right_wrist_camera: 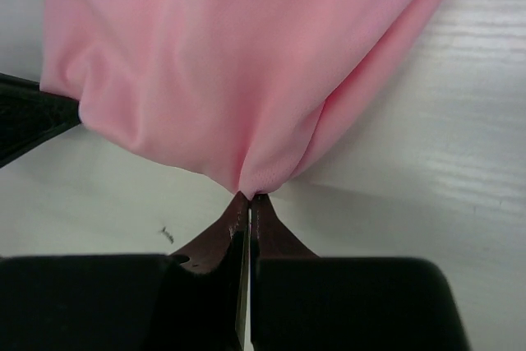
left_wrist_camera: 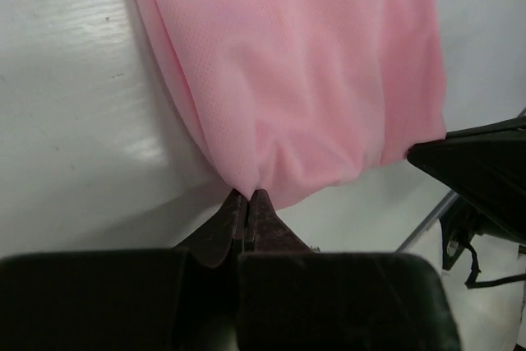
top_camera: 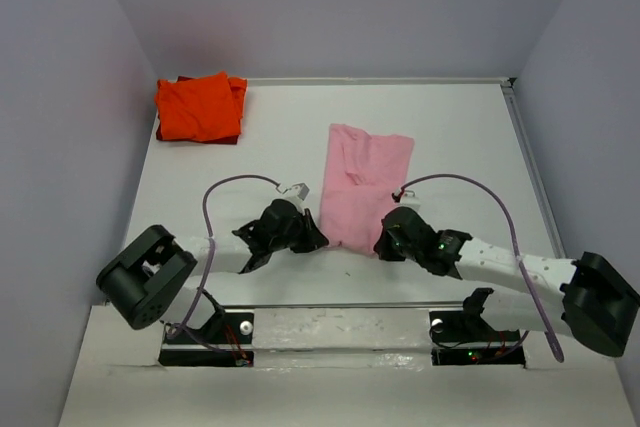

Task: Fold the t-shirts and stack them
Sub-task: Fold the 2/3-rectangle-folded T-shirt at the center of the board.

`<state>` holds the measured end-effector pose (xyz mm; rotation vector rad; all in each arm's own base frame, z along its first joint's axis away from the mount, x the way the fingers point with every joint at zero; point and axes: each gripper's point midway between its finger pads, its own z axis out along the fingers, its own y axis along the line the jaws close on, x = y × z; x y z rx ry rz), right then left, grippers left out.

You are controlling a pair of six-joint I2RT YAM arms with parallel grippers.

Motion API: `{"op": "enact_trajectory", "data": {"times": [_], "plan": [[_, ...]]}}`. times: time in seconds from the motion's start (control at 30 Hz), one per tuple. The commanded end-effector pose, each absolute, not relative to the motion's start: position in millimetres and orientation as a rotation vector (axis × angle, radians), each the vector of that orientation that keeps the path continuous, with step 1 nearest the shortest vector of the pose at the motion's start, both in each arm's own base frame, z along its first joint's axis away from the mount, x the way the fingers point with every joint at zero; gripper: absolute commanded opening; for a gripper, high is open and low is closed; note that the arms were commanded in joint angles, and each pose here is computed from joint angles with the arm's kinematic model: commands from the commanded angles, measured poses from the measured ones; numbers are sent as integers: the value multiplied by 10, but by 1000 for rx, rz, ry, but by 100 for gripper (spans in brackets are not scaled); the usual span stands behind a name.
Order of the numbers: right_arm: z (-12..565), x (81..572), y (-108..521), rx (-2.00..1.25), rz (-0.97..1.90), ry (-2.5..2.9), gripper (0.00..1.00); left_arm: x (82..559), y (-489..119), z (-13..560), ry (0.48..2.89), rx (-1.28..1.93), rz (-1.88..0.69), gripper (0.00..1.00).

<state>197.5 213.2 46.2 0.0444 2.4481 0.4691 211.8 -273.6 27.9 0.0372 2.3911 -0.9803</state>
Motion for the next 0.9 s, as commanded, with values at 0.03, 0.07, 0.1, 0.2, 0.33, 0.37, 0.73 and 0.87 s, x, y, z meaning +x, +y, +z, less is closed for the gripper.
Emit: {"op": "enact_trajectory", "data": {"times": [0.03, 0.07, 0.1, 0.2, 0.33, 0.37, 0.73, 0.87], "plan": [[738, 1877, 2031, 147, 478, 2389, 0, 2032, -2699, 767, 2256, -17, -1055, 0], [768, 1883, 2001, 147, 467, 2380, 0, 2041, -2677, 825, 2244, -20, -1043, 0], [801, 1886, 1957, 144, 448, 2373, 0, 2095, -2664, 914, 2217, -17, -1020, 0], [895, 1914, 1949, 107, 421, 2365, 0, 2164, -2591, 1074, 2191, -4, -951, 0], [921, 1946, 1951, 86, 365, 2387, 0, 2219, -2566, 1106, 2194, 5, -901, 0], [934, 1978, 1920, 100, 344, 2372, 0, 2233, -2585, 1112, 2189, 4, -907, 0], [1323, 2174, 1921, 95, 324, 2257, 0, 2423, -2783, 1241, 2169, 37, -913, 0], [1448, 2275, 1891, 91, 271, 2216, 0, 2554, -2867, 1326, 2155, 47, -895, 0]]}}
